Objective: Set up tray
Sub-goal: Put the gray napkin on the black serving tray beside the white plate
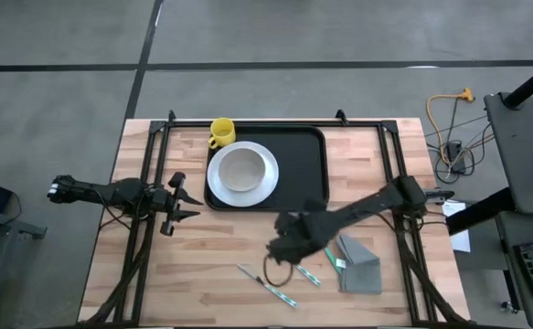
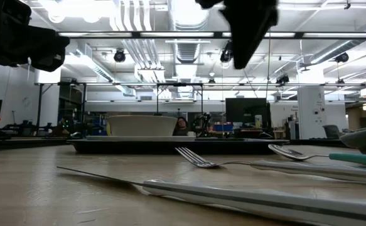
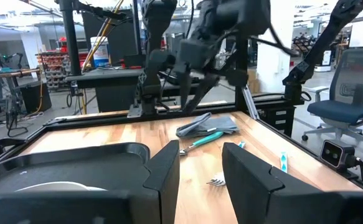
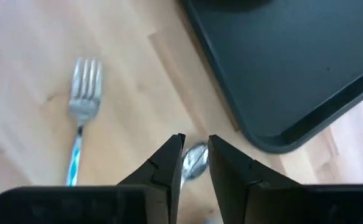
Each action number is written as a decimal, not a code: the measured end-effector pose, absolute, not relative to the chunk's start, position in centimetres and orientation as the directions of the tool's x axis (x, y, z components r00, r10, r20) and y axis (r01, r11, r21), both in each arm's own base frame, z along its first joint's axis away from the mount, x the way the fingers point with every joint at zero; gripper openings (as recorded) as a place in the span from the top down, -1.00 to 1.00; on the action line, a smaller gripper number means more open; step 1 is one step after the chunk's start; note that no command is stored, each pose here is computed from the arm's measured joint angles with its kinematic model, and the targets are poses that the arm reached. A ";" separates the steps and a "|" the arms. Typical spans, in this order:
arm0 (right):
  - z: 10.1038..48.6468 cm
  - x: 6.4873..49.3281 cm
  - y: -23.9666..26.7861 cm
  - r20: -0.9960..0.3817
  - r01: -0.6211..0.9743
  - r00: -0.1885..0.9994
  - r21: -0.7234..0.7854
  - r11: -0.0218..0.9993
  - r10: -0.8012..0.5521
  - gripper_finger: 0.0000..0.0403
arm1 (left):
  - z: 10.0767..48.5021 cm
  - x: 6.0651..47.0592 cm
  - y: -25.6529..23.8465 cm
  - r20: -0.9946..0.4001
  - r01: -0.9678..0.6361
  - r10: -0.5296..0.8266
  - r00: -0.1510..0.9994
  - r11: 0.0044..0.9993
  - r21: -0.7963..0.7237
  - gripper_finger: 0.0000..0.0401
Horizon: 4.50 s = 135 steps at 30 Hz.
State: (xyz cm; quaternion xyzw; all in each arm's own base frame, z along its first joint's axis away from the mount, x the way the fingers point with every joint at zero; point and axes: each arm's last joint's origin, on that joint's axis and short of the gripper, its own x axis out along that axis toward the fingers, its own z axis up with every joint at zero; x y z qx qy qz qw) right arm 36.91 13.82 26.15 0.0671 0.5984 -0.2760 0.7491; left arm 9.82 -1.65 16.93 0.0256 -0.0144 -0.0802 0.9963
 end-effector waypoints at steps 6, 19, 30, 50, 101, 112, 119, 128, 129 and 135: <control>26.9 33.1 18.3 -0.925 0.433 0.194 -0.219 0.875 -0.327 0.66 | 16.9 9.8 -1.7 0.020 0.160 -0.161 0.987 0.986 0.053 0.49; 24.1 25.5 25.3 -0.915 0.253 0.202 -0.296 0.921 -0.350 0.66 | 16.8 9.8 -1.7 0.010 0.160 -0.161 0.987 0.986 0.053 0.49; 23.8 24.4 26.6 -0.920 0.237 0.227 -0.266 0.934 -0.319 0.66 | 16.8 9.8 -1.7 0.009 0.160 -0.161 0.987 0.986 0.053 0.49; 22.0 23.1 25.8 -0.924 0.296 0.087 -0.332 0.896 -0.371 0.08 | 16.8 9.8 -1.7 0.009 0.160 -0.161 0.987 0.986 0.053 0.49; 16.3 19.5 21.0 -0.801 0.349 -0.105 -0.585 0.732 -0.590 0.94 | 16.8 9.8 -1.7 0.009 0.160 -0.161 0.987 0.986 0.053 0.49; 21.3 18.1 12.3 -0.767 0.608 -0.024 -0.521 0.599 -0.642 0.96 | 16.7 9.8 -1.7 0.004 0.161 -0.161 0.987 0.986 0.054 0.49; 23.2 16.4 7.2 -0.730 0.688 0.118 -0.429 0.585 -0.673 0.96 | 16.7 9.8 -1.7 0.003 0.161 -0.161 0.987 0.986 0.053 0.49; 24.0 16.3 1.5 -0.607 0.798 0.168 -0.379 0.468 -0.777 0.96 | 16.7 9.8 -1.7 0.003 0.160 -0.161 0.987 0.986 0.053 0.49; 24.2 16.4 0.8 -0.588 0.813 0.157 -0.380 0.442 -0.794 0.96 | 16.7 9.8 -1.7 0.003 0.160 -0.161 0.987 0.986 0.053 0.49; 24.9 17.4 -3.2 -0.510 0.864 0.060 -0.403 0.300 -0.858 0.96 | 16.7 9.8 -1.7 0.003 0.161 -0.161 0.987 0.986 0.053 0.49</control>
